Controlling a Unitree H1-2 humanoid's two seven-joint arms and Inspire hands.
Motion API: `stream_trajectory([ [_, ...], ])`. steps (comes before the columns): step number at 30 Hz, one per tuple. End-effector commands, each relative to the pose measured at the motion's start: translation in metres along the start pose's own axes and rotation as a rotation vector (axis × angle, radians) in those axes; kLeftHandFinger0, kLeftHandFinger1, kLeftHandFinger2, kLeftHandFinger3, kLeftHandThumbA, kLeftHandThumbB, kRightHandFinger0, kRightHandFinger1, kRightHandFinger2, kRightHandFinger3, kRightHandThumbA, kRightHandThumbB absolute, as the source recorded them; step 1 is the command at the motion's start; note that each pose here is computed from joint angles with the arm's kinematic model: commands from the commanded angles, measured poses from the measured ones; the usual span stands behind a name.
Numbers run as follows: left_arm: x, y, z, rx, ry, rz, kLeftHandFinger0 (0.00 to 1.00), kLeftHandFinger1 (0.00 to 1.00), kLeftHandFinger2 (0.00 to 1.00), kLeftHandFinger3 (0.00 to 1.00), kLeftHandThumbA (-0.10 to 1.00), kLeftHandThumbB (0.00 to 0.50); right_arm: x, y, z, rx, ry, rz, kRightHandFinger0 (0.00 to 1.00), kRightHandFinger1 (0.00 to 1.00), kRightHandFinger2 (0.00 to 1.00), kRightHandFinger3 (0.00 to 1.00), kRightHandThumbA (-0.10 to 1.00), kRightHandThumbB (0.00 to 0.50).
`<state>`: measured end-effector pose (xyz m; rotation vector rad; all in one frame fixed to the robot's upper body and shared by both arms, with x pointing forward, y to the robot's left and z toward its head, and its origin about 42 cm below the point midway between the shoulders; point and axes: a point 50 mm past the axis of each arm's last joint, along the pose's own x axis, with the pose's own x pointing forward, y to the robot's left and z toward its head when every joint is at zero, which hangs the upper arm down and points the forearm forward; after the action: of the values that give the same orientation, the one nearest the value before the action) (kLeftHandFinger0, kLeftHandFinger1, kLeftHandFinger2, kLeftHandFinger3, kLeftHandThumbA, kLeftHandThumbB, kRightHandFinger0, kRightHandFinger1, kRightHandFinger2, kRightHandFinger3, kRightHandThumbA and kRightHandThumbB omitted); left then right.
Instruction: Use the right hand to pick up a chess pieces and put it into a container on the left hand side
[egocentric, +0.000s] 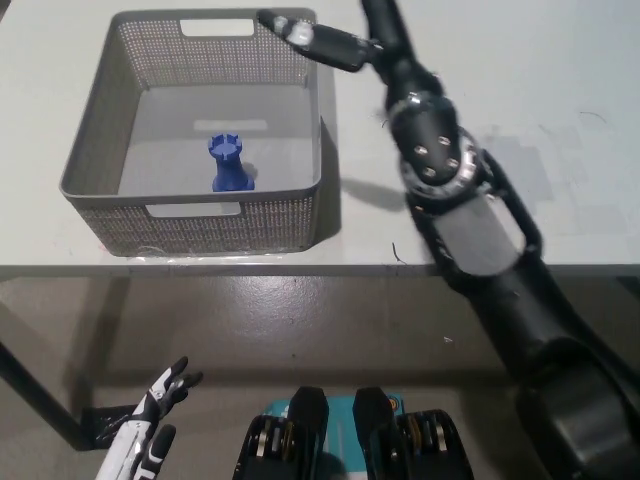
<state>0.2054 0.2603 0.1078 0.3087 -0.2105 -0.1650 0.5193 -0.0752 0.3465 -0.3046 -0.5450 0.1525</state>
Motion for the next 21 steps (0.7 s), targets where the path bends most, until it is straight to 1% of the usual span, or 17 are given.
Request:
stream_trajectory([
  [1,-0.002,0.009,0.005,0.033,-0.048,-0.012,1.0,1.0,0.97,1.0,1.0,0.282,-0.092,-0.147,0.117,0.037,-0.431,-0.162,1.0,1.0,1.0,1.0,1.0,0.434],
  [2,-0.002,0.009,0.004,0.029,-0.046,-0.01,1.0,1.0,0.98,1.0,1.0,0.287,-0.105,-0.151,0.115,0.045,-0.438,-0.172,1.0,1.0,1.0,1.0,1.0,0.444],
  [3,-0.004,0.008,0.003,0.016,-0.046,-0.005,1.0,1.0,1.0,1.0,1.0,0.278,-0.129,-0.156,0.111,0.058,-0.448,-0.189,1.0,1.0,1.0,1.0,1.0,0.434],
  [5,-0.005,0.008,0.001,0.007,-0.042,0.004,1.0,1.0,1.0,1.0,1.0,0.294,-0.167,-0.159,0.103,0.058,-0.453,-0.196,1.0,1.0,1.0,1.0,1.0,0.37],
  [6,-0.004,0.008,0.001,0.0,-0.039,0.013,1.0,1.0,1.0,1.0,1.0,0.309,-0.194,-0.158,0.096,0.049,-0.44,-0.208,1.0,1.0,1.0,1.0,1.0,0.381],
  [7,-0.006,0.008,0.0,-0.002,-0.035,0.018,1.0,1.0,1.0,1.0,1.0,0.306,-0.201,-0.156,0.094,0.051,-0.433,-0.21,1.0,1.0,1.0,1.0,1.0,0.377],
  [8,-0.007,0.009,-0.001,-0.004,-0.033,0.022,1.0,1.0,1.0,1.0,1.0,0.31,-0.211,-0.154,0.088,0.06,-0.418,-0.208,1.0,1.0,1.0,1.0,1.0,0.391],
  [9,-0.008,0.01,-0.001,-0.008,-0.035,0.029,1.0,1.0,1.0,1.0,1.0,0.306,-0.233,-0.149,0.074,0.07,-0.371,-0.222,1.0,1.0,1.0,1.0,1.0,0.391],
  [10,-0.009,0.011,0.0,-0.011,-0.034,0.034,1.0,1.0,1.0,1.0,1.0,0.302,-0.247,-0.144,0.061,0.092,-0.334,-0.224,1.0,1.0,1.0,1.0,0.99,0.368],
  [12,-0.012,0.012,0.0,-0.017,-0.021,0.049,1.0,1.0,1.0,1.0,1.0,0.323,-0.271,-0.133,0.039,0.113,-0.244,-0.207,1.0,1.0,1.0,1.0,0.99,0.357],
  [13,-0.012,0.012,-0.001,-0.021,-0.02,0.053,1.0,1.0,1.0,1.0,1.0,0.331,-0.283,-0.127,0.028,0.123,-0.189,-0.201,1.0,1.0,1.0,1.0,1.0,0.371],
  [14,-0.012,0.013,-0.001,-0.023,-0.017,0.056,1.0,1.0,1.0,1.0,1.0,0.334,-0.291,-0.123,0.019,0.121,-0.158,-0.194,1.0,1.0,1.0,1.0,1.0,0.35],
  [15,-0.011,0.014,-0.001,-0.021,-0.015,0.058,1.0,1.0,1.0,1.0,1.0,0.334,-0.299,-0.119,0.011,0.115,-0.136,-0.187,1.0,1.0,1.0,1.0,1.0,0.344],
  [17,-0.008,0.016,-0.001,-0.024,-0.016,0.066,1.0,1.0,1.0,1.0,1.0,0.361,-0.315,-0.109,-0.01,0.098,-0.075,-0.185,1.0,1.0,1.0,1.0,1.0,0.324],
  [19,-0.007,0.017,0.0,-0.039,-0.014,0.083,1.0,1.0,1.0,1.0,1.0,0.375,-0.333,-0.094,-0.032,0.119,-0.003,-0.164,1.0,1.0,1.0,1.0,1.0,0.29],
  [20,-0.007,0.017,0.0,-0.042,-0.015,0.087,1.0,1.0,1.0,1.0,1.0,0.376,-0.336,-0.091,-0.035,0.124,0.008,-0.158,1.0,1.0,1.0,1.0,1.0,0.288],
  [21,-0.006,0.017,0.0,-0.04,-0.018,0.093,1.0,1.0,1.0,1.0,1.0,0.371,-0.346,-0.084,-0.046,0.132,0.047,-0.144,1.0,1.0,1.0,1.0,1.0,0.297],
])
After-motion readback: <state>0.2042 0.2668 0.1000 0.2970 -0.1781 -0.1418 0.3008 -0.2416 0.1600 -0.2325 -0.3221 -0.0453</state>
